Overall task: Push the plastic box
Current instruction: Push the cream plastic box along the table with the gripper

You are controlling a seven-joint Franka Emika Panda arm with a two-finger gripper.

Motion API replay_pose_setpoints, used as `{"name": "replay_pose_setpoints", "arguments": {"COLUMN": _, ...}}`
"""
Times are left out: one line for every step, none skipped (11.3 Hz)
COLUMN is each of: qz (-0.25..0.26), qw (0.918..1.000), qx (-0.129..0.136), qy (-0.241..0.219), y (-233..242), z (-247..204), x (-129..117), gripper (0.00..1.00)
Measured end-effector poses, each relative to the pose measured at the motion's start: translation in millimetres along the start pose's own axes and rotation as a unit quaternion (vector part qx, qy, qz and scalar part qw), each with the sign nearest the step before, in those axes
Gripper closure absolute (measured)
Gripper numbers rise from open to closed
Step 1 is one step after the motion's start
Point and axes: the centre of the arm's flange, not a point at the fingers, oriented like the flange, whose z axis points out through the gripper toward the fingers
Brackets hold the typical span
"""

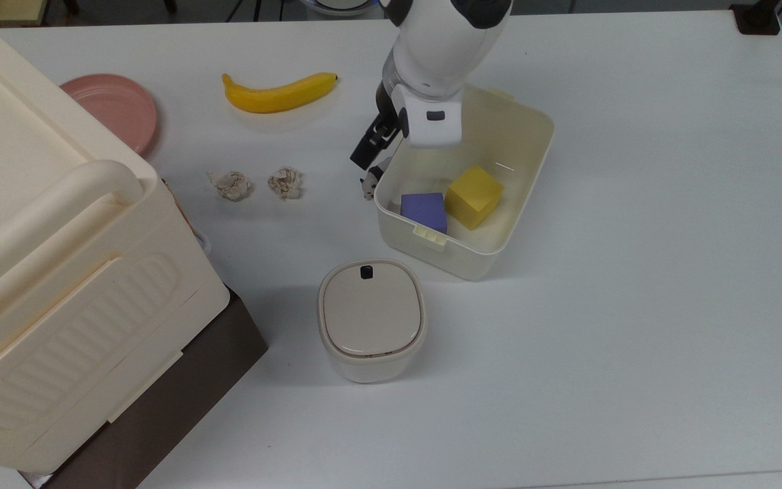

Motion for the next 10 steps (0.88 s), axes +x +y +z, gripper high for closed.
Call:
{"name": "replay_pose_setpoints", "arguments": {"qz": 0.003, "qw": 1.0, "qx": -0.004, "qy": 0.004, "y": -3, "z": 3, "x": 9, "gripper": 0.0}}
{"name": "replay_pose_setpoints", "arguments": {"qz": 0.003, "qw": 0.9999, "qx": -0.008, "qy": 0.008, "y": -5, "z": 4, "x": 15, "gripper": 0.0}}
{"name": "replay_pose_setpoints", "arguments": {"qz": 0.005, "qw": 0.9999, "qx": -0.01, "qy": 0.01, "y": -7, "z": 3, "x": 18, "gripper": 0.0}}
{"name": "replay_pose_setpoints", "arguments": {"qz": 0.007, "qw": 0.9998, "qx": -0.014, "qy": 0.015, "y": -8, "z": 2, "x": 21, "gripper": 0.0}}
{"name": "replay_pose_setpoints", "arguments": {"qz": 0.009, "qw": 0.9996, "qx": -0.018, "qy": 0.021, "y": -8, "z": 1, "x": 24, "gripper": 0.0}}
{"name": "replay_pose_setpoints", "arguments": {"qz": 0.009, "qw": 0.9995, "qx": -0.019, "qy": 0.023, "y": -8, "z": 2, "x": 25, "gripper": 0.0}}
{"name": "replay_pose_setpoints", "arguments": {"qz": 0.009, "qw": 0.9995, "qx": -0.02, "qy": 0.024, "y": -7, "z": 1, "x": 25, "gripper": 0.0}}
{"name": "replay_pose_setpoints", "arguments": {"qz": 0.009, "qw": 0.9994, "qx": -0.02, "qy": 0.025, "y": -7, "z": 1, "x": 26, "gripper": 0.0}}
{"name": "replay_pose_setpoints", "arguments": {"qz": 0.009, "qw": 0.9994, "qx": -0.022, "qy": 0.027, "y": -7, "z": 1, "x": 28, "gripper": 0.0}}
{"name": "replay_pose_setpoints", "arguments": {"qz": 0.007, "qw": 0.999, "qx": -0.028, "qy": 0.034, "y": -7, "z": -3, "x": 32, "gripper": 0.0}}
